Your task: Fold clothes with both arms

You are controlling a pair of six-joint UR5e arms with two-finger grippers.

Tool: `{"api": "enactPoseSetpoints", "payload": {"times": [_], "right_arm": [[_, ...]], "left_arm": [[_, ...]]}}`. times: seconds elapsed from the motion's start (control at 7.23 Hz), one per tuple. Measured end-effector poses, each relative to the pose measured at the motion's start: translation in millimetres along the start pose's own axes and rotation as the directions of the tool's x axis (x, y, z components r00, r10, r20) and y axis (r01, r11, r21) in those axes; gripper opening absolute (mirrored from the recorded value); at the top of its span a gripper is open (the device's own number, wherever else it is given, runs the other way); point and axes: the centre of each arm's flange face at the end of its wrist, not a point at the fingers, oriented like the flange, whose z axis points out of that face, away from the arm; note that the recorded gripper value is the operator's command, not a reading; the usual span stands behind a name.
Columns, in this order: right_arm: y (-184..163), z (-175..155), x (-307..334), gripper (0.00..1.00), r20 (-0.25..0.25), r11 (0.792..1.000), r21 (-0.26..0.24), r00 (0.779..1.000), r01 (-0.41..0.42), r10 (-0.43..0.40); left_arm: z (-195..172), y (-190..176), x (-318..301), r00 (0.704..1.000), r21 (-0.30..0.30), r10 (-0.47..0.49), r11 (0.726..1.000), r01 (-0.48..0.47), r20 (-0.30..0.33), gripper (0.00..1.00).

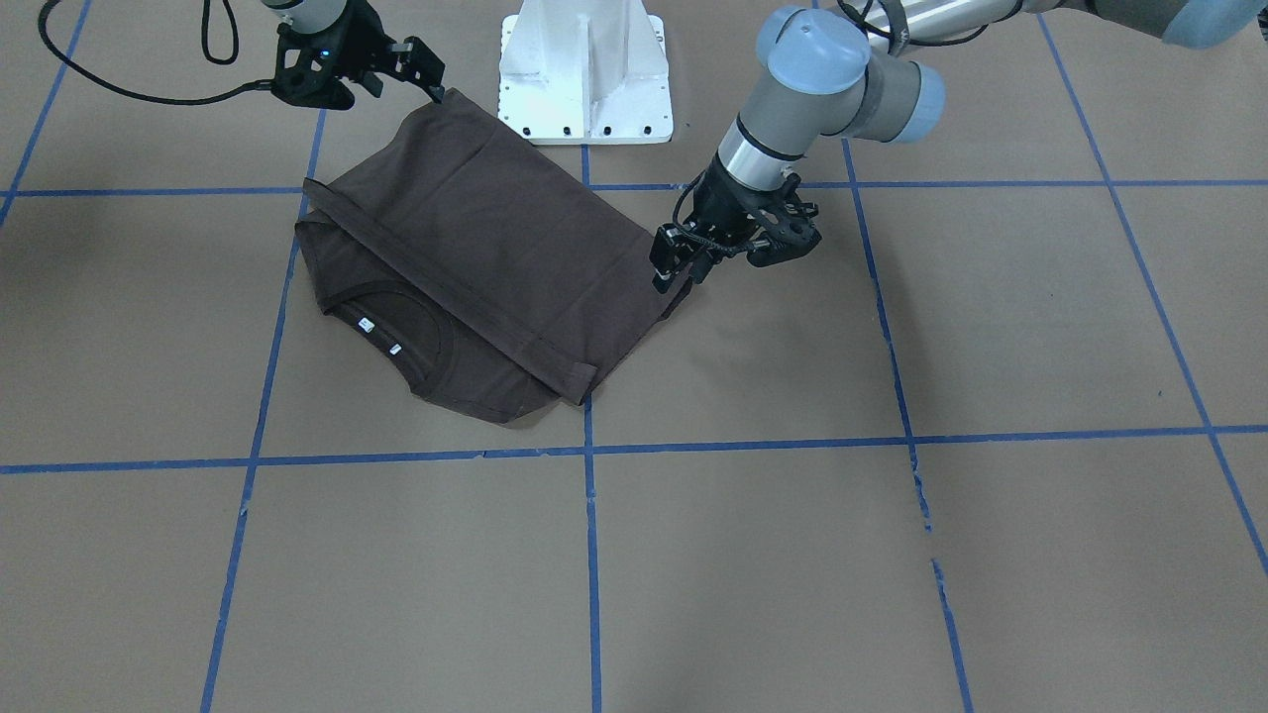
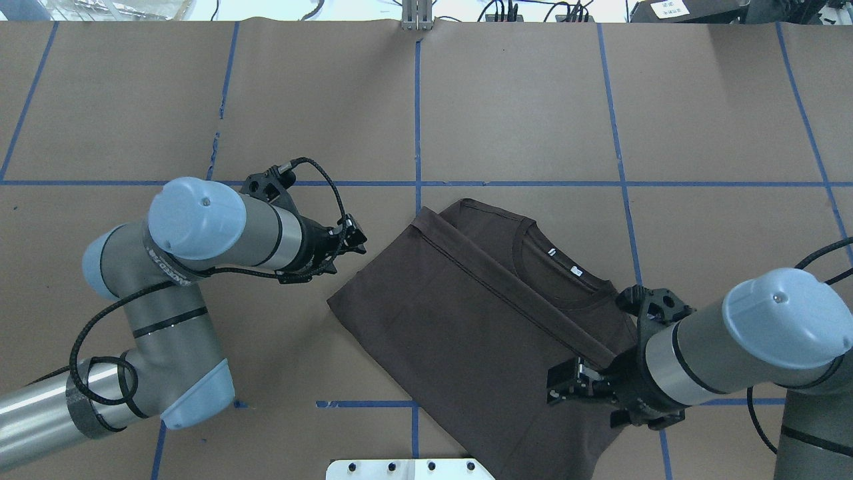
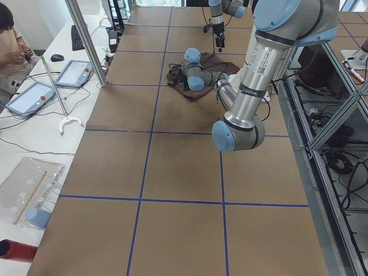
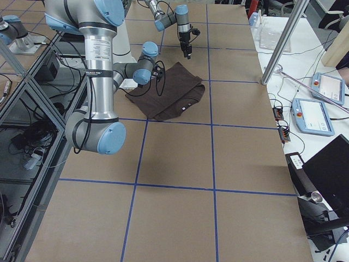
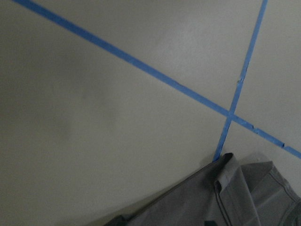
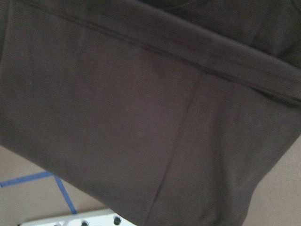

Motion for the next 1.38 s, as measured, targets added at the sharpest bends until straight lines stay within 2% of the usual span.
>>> {"api": "enactPoseSetpoints", "payload": {"times": [0.14,0.28,0.41,0.55,0.69,0.83,1.11,1.38], "right_arm": [[-17,-6,-1,1.0,0.015,0.998,0.068,1.0,-0.017,0.016],[-26,-6,0,1.0,0.018,0.994,0.108,1.0,-0.027,0.025],[-30,-4,-1,1.0,0.019,0.992,0.124,0.999,-0.031,0.029],[-31,-3,-4,1.0,0.024,0.991,0.129,0.999,-0.031,0.028],[-33,-1,-7,1.0,0.027,0.991,0.132,0.999,-0.032,0.029],[-35,2,-7,1.0,0.024,0.99,0.134,0.999,-0.034,0.031],[-37,5,-6,1.0,0.018,0.99,0.136,0.999,-0.037,0.035],[-37,4,-7,1.0,0.019,0.99,0.136,0.999,-0.037,0.035]], "left_arm": [[12,14,-11,0.999,0.01,-0.022,1.0,0.021,0.041,0.65],[24,24,-21,0.995,0.022,-0.032,0.999,0.03,0.099,0.65],[31,32,-28,0.989,0.031,-0.035,0.999,0.031,0.145,0.65],[37,38,-33,0.985,0.031,-0.033,0.999,0.028,0.17,0.61],[40,44,-36,0.983,0.026,-0.029,0.999,0.025,0.182,0.23],[41,47,-36,0.982,0.023,-0.027,0.999,0.023,0.186,0.0],[41,48,-35,0.982,0.022,-0.016,1.0,0.012,0.186,0.0],[28,26,-28,0.982,0.063,0.016,0.998,-0.029,0.188,0.0]]}}
